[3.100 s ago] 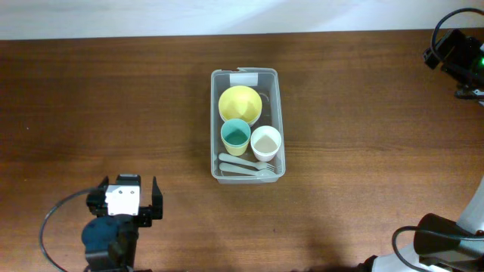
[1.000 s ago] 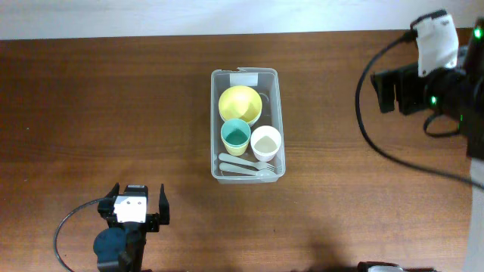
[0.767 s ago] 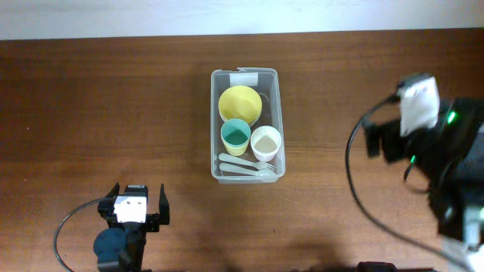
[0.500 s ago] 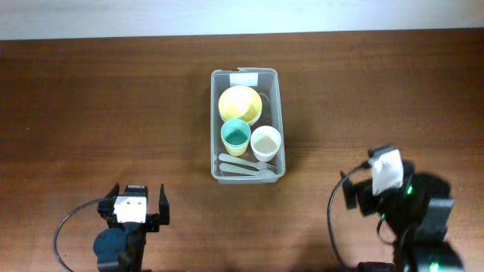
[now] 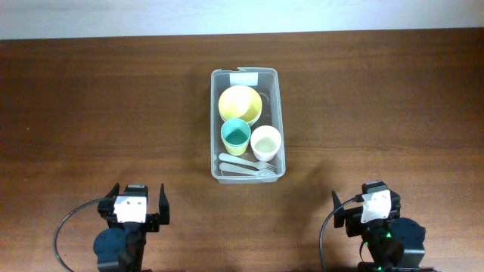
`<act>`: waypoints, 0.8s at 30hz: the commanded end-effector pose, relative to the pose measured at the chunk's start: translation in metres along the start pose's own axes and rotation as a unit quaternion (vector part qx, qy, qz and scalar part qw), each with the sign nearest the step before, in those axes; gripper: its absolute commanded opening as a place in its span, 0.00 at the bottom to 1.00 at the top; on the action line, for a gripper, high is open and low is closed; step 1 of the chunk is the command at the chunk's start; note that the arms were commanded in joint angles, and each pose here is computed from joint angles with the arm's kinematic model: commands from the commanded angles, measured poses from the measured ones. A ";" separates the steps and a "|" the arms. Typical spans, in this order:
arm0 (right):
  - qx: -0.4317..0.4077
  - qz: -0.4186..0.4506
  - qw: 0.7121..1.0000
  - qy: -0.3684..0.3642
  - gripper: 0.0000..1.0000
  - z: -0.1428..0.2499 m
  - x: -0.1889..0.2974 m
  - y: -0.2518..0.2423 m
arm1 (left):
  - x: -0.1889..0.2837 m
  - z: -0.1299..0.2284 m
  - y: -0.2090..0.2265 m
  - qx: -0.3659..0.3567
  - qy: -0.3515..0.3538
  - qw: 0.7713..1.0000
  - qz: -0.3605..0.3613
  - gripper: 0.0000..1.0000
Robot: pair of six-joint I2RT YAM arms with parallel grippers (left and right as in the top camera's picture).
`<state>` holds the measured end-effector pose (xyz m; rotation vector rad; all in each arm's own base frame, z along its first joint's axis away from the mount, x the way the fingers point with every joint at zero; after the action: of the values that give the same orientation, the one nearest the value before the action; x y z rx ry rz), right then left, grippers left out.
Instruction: Pack container
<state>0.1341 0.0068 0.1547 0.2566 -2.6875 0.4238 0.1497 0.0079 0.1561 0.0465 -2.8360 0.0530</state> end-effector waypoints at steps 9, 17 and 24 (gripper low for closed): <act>-0.026 0.016 0.999 0.024 0.99 0.017 -0.009 0.000 | -0.001 0.002 -0.001 0.007 0.000 1.000 0.006 1.00; -0.026 0.016 0.999 0.024 0.99 0.017 -0.009 0.000 | -0.001 0.002 -0.001 0.007 0.000 1.000 0.006 1.00; -0.026 0.016 0.999 0.024 0.99 0.017 -0.009 0.000 | -0.001 0.002 -0.001 0.007 0.000 1.000 0.006 1.00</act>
<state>0.1356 0.0037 0.1371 0.2082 -2.6464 0.3681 0.1497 0.0080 0.1562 0.0471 -2.8364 0.0529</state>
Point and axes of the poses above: each gripper's point midway between its finger pads, its own x axis back along the fingers, its own y axis along the line the jaws close on, z = x × y, the point moved 8 cm from there along x, back along the fingers, and after that the axes turned 10 degrees about x, right-handed, at the moved point
